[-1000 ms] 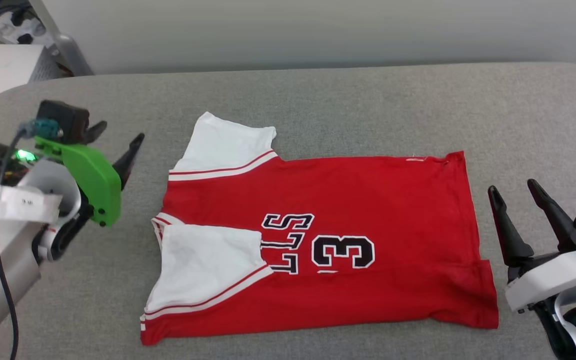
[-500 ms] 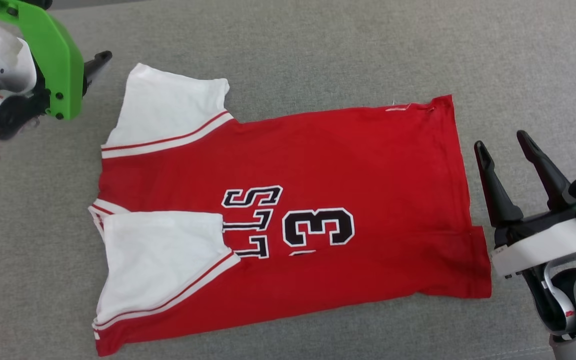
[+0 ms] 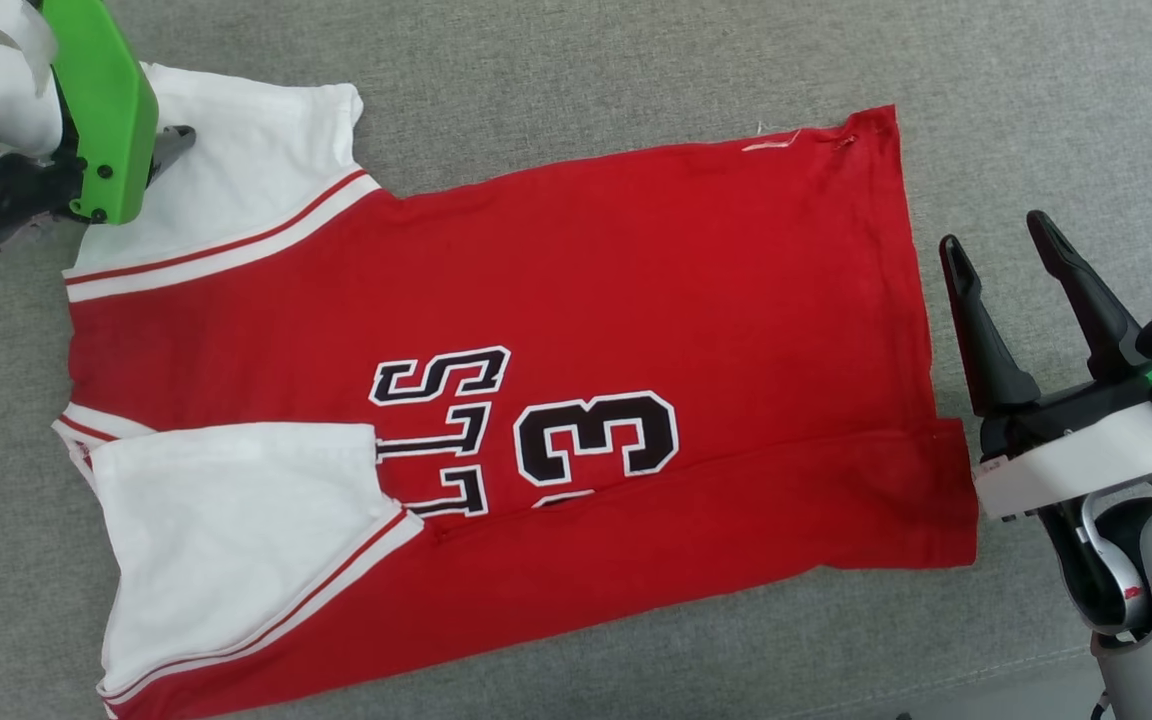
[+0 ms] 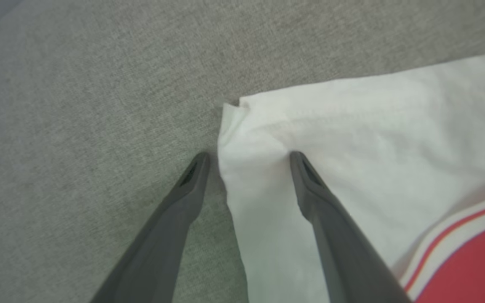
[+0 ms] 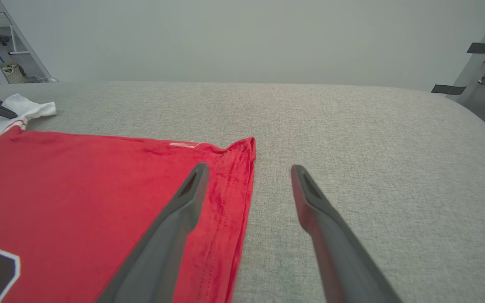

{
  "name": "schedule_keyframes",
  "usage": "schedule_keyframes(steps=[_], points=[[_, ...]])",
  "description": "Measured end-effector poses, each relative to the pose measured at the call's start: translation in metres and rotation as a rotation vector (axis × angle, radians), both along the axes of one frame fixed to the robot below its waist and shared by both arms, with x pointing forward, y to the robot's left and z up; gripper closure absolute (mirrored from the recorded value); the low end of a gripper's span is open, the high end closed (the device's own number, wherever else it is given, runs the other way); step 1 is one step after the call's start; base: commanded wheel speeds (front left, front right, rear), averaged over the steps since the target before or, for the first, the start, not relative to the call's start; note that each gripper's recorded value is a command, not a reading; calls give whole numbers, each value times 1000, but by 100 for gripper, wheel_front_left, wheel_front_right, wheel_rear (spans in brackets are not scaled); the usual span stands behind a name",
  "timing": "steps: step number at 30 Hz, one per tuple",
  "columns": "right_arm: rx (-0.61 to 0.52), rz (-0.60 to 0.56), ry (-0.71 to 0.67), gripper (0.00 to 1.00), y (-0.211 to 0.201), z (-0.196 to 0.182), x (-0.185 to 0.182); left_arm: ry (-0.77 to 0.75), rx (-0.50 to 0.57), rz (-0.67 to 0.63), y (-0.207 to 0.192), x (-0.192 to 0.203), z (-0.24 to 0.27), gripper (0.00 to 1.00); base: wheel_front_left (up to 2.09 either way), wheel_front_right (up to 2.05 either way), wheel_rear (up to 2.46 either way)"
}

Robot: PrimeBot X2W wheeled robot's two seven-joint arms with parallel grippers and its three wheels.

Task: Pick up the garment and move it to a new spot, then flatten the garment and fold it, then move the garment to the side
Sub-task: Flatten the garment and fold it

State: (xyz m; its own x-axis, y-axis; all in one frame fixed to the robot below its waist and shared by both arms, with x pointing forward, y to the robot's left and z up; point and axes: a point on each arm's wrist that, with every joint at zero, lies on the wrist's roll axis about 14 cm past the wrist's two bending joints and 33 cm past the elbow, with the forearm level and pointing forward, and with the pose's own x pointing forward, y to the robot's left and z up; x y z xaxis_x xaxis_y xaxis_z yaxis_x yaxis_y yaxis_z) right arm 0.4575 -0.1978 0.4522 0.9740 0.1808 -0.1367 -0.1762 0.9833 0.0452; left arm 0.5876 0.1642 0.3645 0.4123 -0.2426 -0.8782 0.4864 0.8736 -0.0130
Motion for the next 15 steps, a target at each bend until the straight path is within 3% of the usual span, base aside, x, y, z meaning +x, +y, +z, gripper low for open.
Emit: schedule_keyframes(steps=[4, 5, 6, 7, 15], points=[[-10, -12, 11, 0, -6, -3, 0, 19, 18, -12, 1, 1, -7, 0, 0, 0, 0], [-12, -13, 11, 0, -7, -3, 0, 23, 23, -20, 1, 0, -7, 15, 0, 0, 0], [-12, -14, 10, 0, -7, -3, 0, 23, 25, -30, -1, -2, -6, 81, 0, 0, 0], [-11, -14, 8, 0, -7, -2, 0, 22, 29, -39, -2, -3, -5, 100, 0, 0, 0], [-45, -13, -62, 0, -17, 24, 12, -65, 10, -73, -8, -4, 8, 100, 0, 0, 0]])
